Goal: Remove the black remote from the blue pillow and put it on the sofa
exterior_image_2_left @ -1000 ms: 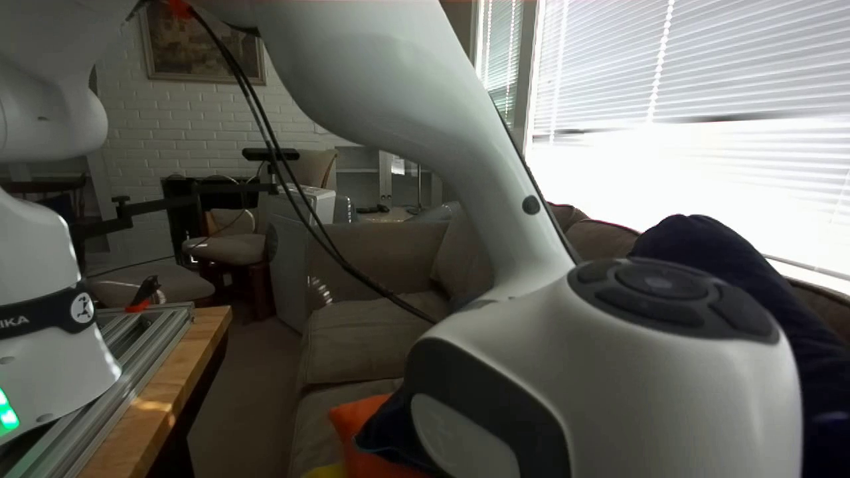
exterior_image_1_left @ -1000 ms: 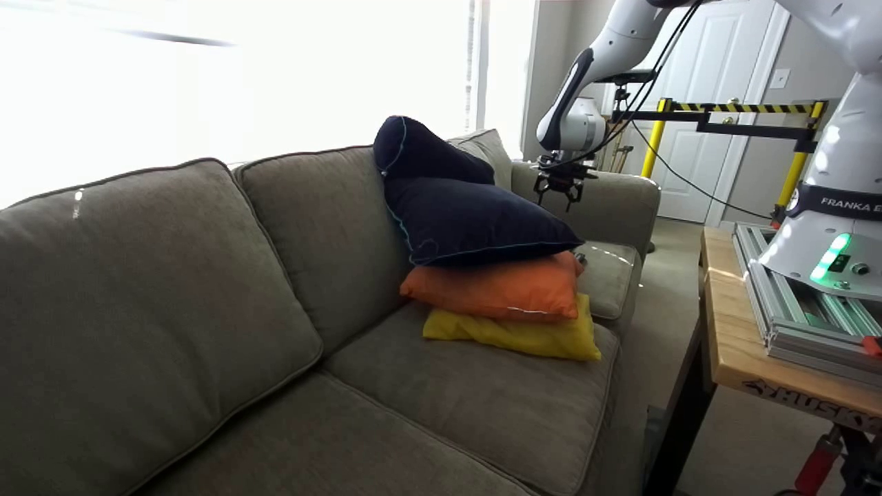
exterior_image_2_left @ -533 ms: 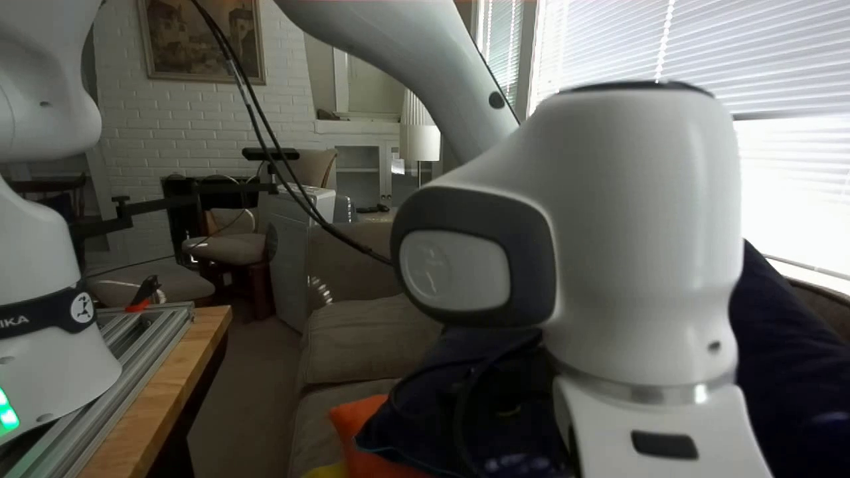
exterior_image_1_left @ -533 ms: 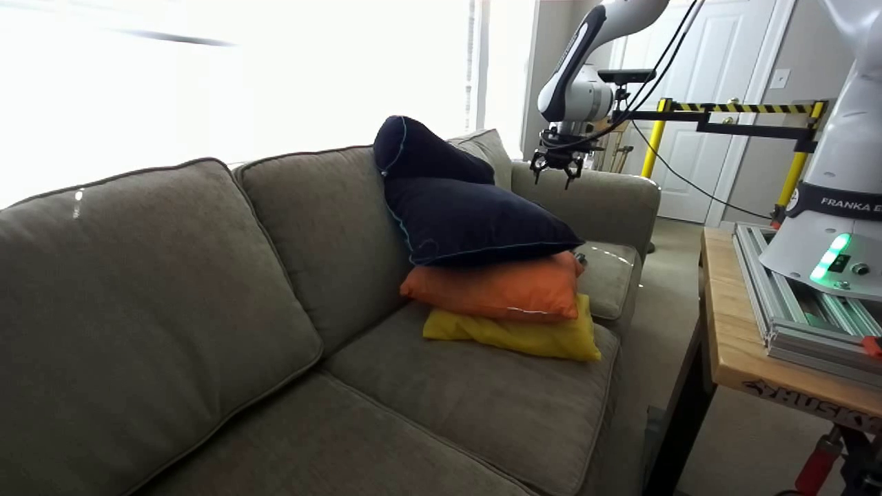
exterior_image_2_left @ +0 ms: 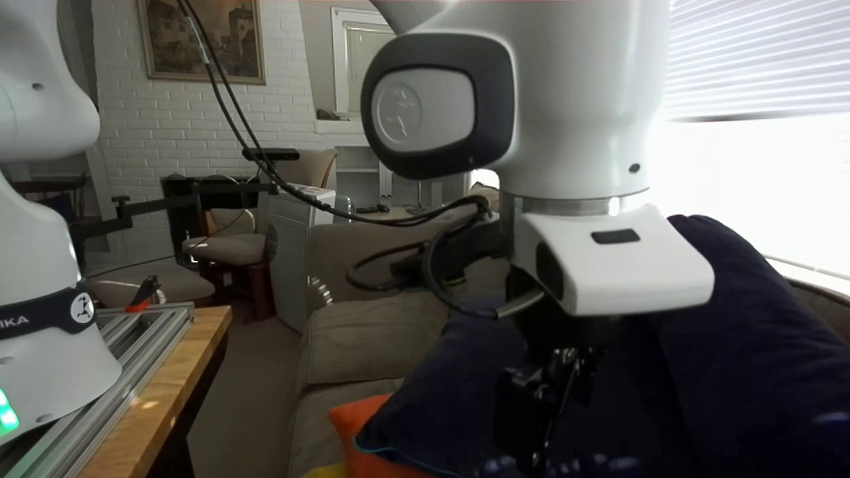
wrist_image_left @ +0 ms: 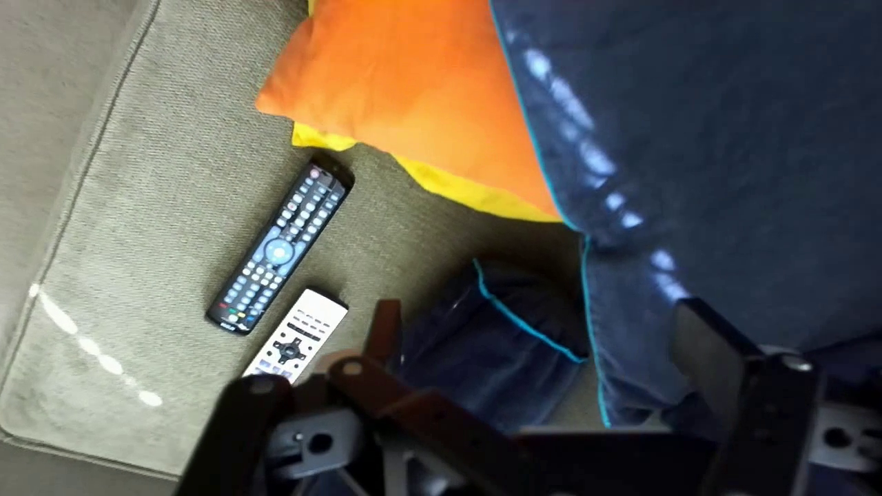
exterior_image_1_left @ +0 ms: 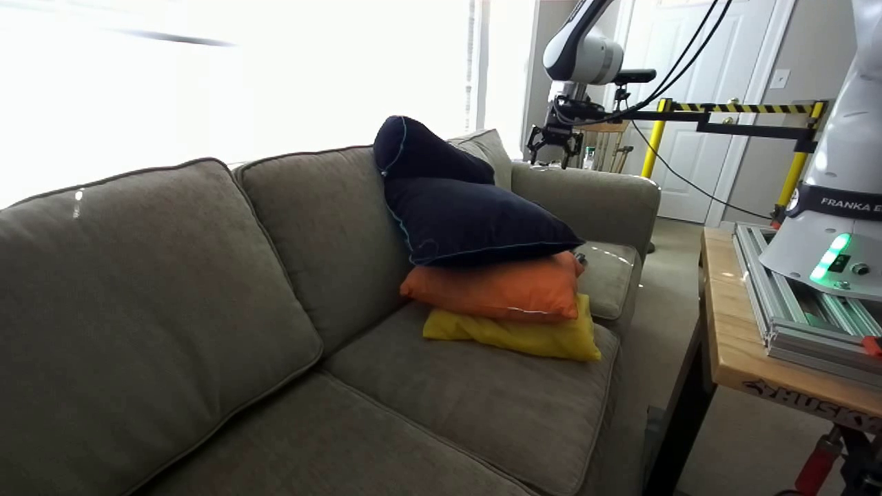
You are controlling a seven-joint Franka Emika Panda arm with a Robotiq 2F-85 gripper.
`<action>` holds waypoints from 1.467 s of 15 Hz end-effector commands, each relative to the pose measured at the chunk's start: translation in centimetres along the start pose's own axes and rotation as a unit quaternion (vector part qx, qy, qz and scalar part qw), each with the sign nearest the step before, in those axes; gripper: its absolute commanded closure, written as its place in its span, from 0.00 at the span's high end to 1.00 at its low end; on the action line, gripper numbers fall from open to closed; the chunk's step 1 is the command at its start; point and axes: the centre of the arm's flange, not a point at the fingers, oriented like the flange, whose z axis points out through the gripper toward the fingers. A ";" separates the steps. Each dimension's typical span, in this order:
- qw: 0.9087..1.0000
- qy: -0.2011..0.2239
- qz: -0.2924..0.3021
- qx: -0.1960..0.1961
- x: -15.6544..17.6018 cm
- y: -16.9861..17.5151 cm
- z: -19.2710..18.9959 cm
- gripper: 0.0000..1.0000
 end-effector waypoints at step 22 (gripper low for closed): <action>0.912 -0.016 -0.408 0.026 -10.1 -2.1 -8.8 1.00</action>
